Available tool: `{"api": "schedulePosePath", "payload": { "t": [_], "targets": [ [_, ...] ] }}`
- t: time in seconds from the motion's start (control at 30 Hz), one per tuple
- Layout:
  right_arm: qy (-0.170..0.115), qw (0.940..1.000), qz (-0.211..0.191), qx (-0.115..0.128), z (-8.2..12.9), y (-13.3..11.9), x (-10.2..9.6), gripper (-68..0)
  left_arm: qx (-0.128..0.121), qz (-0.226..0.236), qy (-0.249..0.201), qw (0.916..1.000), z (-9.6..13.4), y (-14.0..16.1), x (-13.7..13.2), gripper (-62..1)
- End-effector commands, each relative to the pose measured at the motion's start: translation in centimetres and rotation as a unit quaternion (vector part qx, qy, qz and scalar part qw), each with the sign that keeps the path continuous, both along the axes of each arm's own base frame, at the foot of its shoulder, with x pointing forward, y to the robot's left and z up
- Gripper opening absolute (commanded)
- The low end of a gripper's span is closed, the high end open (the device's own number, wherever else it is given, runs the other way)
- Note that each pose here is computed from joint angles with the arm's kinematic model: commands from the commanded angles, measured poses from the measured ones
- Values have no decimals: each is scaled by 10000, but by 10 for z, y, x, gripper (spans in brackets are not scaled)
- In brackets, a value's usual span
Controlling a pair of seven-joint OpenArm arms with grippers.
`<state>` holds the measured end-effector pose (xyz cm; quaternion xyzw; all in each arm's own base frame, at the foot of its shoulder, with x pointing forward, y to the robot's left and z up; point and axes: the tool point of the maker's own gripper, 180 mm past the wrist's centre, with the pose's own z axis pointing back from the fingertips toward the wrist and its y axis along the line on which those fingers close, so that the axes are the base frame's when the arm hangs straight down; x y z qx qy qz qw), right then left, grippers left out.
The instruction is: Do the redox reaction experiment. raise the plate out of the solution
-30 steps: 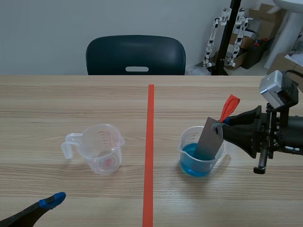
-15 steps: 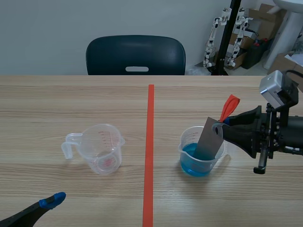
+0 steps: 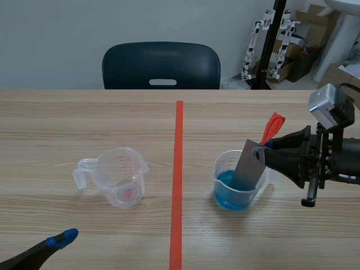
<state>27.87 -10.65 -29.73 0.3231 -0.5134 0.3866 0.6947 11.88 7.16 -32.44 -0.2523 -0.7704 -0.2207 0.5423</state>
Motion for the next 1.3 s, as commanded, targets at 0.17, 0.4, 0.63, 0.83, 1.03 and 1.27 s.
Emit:
{"api": "schedulePosePath", "payload": {
  "t": [0.17, 0.4, 0.63, 0.83, 1.03, 1.27],
  "targets": [
    [-204, 9997, -85, 127, 15, -6, 9, -669, -162, -9, -170, 9997, 9, 1, -5, -69],
    [-266, 9995, -66, 170, 22, -6, 11, -669, -62, -40, -168, 9998, 8, 8, -4, -178],
    [-493, 9985, 113, 206, 47, -3, 9, -669, 214, -147, -157, 9995, 7, 26, -5, -307],
    [-518, 9981, 241, 216, 68, 0, 6, -669, 473, 265, -37, 9985, 7, 66, 10, -374],
    [-480, 9980, 335, 234, 85, 5, 2, -669, 969, 160, 42, 9952, 8, 96, 17, -514],
    [-341, 9990, 110, 249, 102, 4, 6, -669, 1434, 74, -27, 9896, 21, 133, 28, -556]
  ]
}}
